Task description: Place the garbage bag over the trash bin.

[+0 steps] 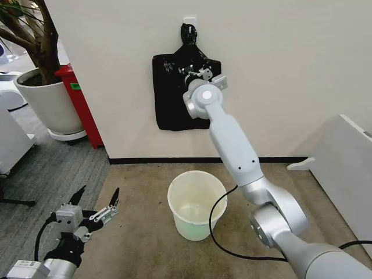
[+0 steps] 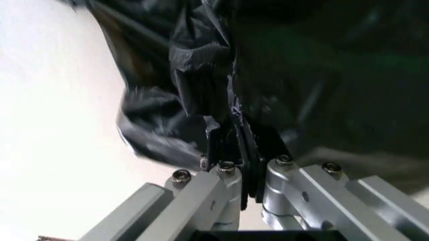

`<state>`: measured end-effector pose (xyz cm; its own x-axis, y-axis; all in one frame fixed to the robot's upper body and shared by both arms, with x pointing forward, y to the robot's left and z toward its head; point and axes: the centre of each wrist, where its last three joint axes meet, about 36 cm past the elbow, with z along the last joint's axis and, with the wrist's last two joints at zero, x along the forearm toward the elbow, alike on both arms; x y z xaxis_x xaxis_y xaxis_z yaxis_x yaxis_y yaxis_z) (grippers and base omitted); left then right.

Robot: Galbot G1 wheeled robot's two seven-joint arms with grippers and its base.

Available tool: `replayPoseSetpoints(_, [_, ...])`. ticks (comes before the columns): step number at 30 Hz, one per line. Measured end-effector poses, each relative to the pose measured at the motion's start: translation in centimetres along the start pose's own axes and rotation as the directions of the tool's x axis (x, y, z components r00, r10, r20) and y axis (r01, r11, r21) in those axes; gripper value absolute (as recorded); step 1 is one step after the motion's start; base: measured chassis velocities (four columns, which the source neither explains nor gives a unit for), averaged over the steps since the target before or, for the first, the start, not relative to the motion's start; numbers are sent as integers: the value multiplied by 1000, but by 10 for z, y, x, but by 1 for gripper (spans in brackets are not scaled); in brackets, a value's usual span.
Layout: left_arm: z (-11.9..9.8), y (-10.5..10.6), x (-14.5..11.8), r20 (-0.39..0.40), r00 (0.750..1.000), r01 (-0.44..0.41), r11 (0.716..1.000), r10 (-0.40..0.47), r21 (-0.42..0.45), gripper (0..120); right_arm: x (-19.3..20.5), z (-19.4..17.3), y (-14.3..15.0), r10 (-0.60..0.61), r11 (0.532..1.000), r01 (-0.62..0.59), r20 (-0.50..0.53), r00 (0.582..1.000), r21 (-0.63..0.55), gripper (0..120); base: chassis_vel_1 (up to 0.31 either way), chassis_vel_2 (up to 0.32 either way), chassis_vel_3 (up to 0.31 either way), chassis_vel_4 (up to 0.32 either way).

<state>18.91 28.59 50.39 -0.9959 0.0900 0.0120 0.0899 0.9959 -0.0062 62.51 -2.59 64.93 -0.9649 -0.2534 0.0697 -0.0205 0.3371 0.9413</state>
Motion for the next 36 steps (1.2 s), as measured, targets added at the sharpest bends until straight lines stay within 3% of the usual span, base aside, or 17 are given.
replayPoseSetpoints(7, [0, 0, -1, 6, 1000, -1, 1000, 1, -1, 100, 26, 27, -17, 32, 999, -33, -64, 997, -19, 0, 0, 0, 0, 0])
replayPoseSetpoints(19, [1, 0, 2, 5, 1000, 4, 1000, -4, -1, 100, 82, 50, -99, 140, 989, -144, -114, 984, -28, 0, 0, 0, 0, 0])
replayPoseSetpoints(26, [1, 0, 2, 4, 1000, 7, 1000, -7, -2, 100, 107, 55, -125, 177, 983, -182, -125, 976, -31, 0, 0, 0, 0, 0])
replayPoseSetpoints(36, [1, 0, 2, 5, 1000, 6, 1000, -6, -5, 100, 125, 66, -139, 232, 970, -240, -143, 962, -39, 0, 0, 0, 0, 0])
